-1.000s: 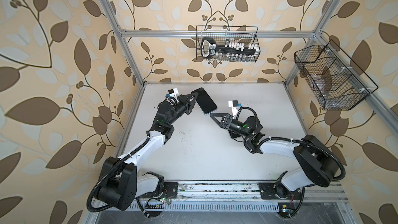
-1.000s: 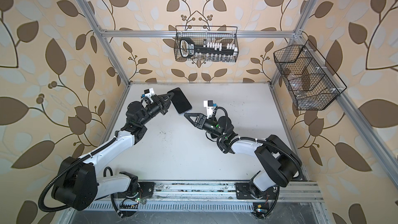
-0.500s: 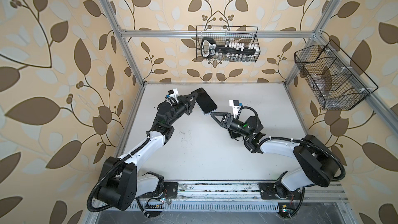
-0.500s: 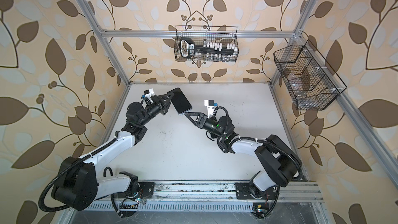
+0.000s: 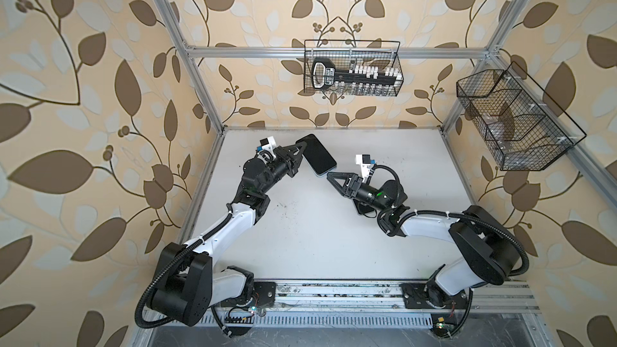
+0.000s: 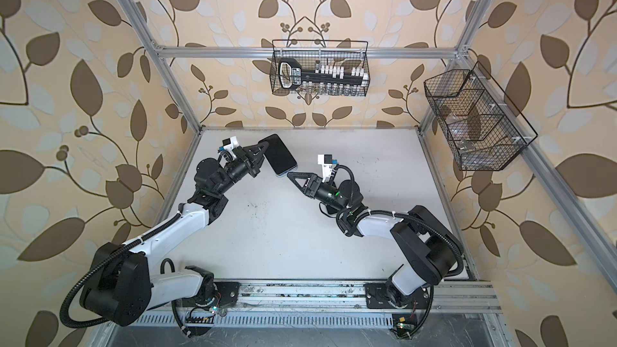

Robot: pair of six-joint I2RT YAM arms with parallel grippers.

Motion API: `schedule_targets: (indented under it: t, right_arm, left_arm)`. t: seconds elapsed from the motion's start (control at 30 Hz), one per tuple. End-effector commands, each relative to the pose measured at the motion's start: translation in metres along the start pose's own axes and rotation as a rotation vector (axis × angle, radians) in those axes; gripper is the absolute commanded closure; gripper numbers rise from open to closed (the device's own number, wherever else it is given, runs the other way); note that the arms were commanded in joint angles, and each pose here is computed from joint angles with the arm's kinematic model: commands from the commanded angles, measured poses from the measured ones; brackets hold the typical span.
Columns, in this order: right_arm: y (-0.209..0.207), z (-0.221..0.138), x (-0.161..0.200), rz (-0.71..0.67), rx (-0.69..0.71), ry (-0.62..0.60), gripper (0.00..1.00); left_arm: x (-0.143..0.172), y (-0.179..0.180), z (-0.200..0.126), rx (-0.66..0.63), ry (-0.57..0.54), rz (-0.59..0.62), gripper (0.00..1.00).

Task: Take the phone out of the phone case
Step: Remove the phone case from the phone.

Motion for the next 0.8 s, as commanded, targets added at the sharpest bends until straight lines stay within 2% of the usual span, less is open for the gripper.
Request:
schedule_targets:
  t: [0.0, 0.77]
  right_arm:
    - [-0.004, 0.004, -0.013, 0.039, 0.0, -0.058, 0.25]
    - [0.007, -0.001, -0.018, 0.036, -0.004, -0.077, 0.26]
  left_arm:
    - [0.017, -0.048, -0.005, 0.178, 0.064, 0.027, 1.0]
    - [0.016, -0.035, 0.004, 0.171, 0.079, 0.022, 1.0]
Point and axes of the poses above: each gripper's point midway between its finger pads, its own z axis out along the fingers, its own y axis along the line the jaws close on, x = y × z, the point moved 2 cm from there along -z, back along the fingers, and after that the axes turned 3 degrees about -z, right-handed, at the moved point
